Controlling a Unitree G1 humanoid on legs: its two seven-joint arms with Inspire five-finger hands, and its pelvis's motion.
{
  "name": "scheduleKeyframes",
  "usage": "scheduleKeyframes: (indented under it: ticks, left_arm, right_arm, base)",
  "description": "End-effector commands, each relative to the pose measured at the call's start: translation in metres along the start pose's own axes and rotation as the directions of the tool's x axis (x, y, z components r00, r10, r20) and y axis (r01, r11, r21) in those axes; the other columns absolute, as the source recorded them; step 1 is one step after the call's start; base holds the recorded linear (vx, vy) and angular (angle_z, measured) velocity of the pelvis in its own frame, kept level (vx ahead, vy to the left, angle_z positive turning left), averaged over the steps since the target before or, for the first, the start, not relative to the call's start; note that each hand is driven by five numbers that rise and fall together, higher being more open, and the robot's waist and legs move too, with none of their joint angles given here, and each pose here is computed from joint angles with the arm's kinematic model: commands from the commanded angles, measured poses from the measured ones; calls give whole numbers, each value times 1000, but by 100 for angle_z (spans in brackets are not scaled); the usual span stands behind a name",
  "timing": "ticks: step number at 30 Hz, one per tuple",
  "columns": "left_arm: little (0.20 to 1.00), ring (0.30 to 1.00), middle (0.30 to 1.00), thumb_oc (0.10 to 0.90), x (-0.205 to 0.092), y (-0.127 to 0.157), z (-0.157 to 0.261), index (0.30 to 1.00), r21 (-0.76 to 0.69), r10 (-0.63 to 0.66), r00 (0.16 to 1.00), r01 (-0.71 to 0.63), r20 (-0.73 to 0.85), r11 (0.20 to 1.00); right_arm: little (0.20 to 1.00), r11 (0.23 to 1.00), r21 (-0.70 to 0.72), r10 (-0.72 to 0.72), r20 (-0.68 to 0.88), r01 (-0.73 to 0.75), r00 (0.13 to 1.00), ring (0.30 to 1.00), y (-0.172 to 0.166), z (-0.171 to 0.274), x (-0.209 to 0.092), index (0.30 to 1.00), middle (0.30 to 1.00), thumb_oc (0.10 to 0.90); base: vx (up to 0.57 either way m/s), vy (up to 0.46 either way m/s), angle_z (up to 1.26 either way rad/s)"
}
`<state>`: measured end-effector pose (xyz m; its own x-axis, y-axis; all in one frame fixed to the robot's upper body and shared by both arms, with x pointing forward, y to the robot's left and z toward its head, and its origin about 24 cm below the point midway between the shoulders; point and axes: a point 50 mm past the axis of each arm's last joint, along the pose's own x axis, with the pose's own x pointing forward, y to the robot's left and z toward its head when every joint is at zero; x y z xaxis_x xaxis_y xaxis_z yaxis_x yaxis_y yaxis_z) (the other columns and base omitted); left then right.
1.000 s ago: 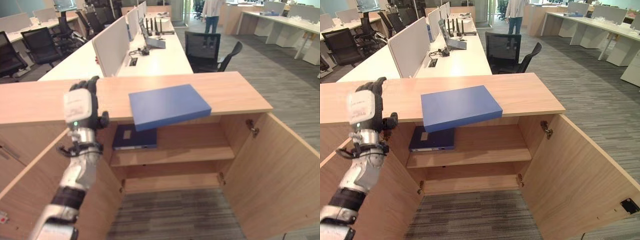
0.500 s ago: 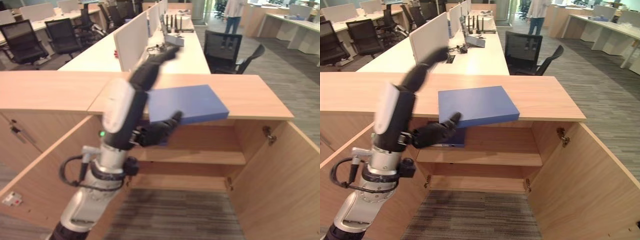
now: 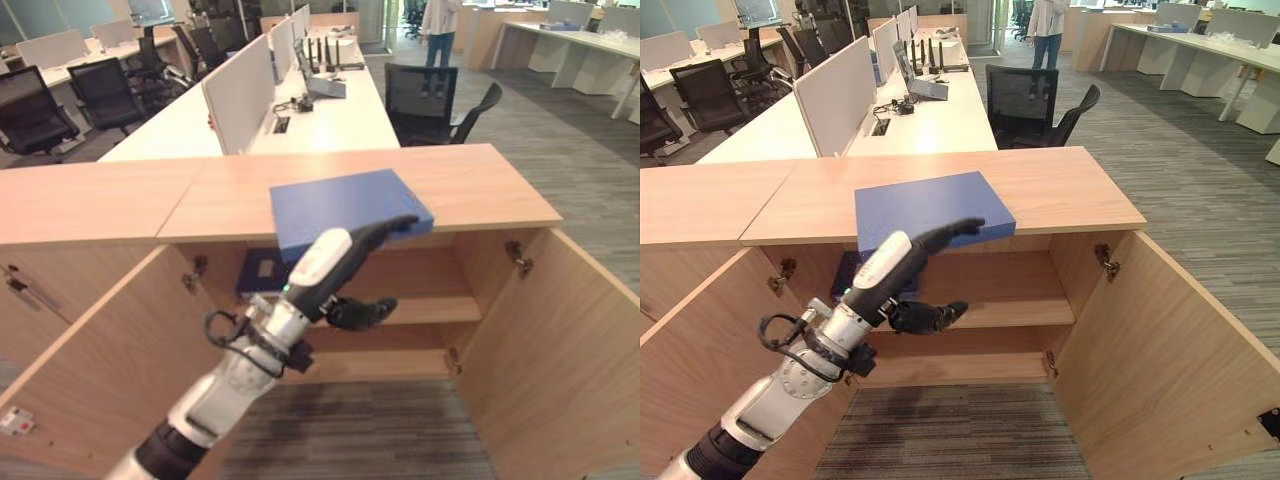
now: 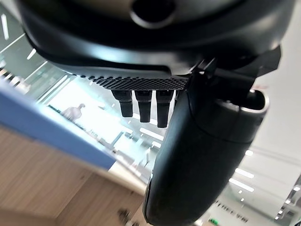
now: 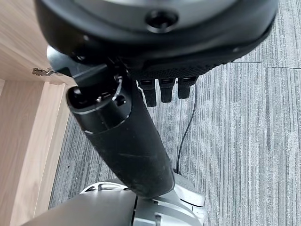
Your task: Put the empty folder in the office cabinet
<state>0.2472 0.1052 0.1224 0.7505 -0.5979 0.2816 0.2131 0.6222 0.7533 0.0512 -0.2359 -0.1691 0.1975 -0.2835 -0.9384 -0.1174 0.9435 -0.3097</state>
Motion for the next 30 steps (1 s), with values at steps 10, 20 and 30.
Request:
scheduleKeyframes:
  ticks: [10, 20, 30]
  left_arm:
    - [900, 900, 900, 800, 21, 53, -26, 900, 443, 254, 967, -223, -12, 869]
    - [900, 900, 900, 800, 48, 67, 8, 900, 458, 330, 924, -382, 193, 803]
    - [900, 900, 900, 800, 66, 65, 37, 900, 426, 301, 895, -426, 331, 799]
  right_arm:
    - [900, 1000, -27, 9, 25, -9, 1000, 900, 8, 14, 0, 900, 900, 800]
    - [900, 999, -39, -3, 42, 5, 999, 900, 11, 19, 0, 900, 900, 800]
    - [900, 999, -48, -1, 65, 4, 998, 900, 14, 28, 0, 900, 900, 800]
  base:
    - [8, -35, -2]
    - [7, -10, 0]
    - [0, 0, 0]
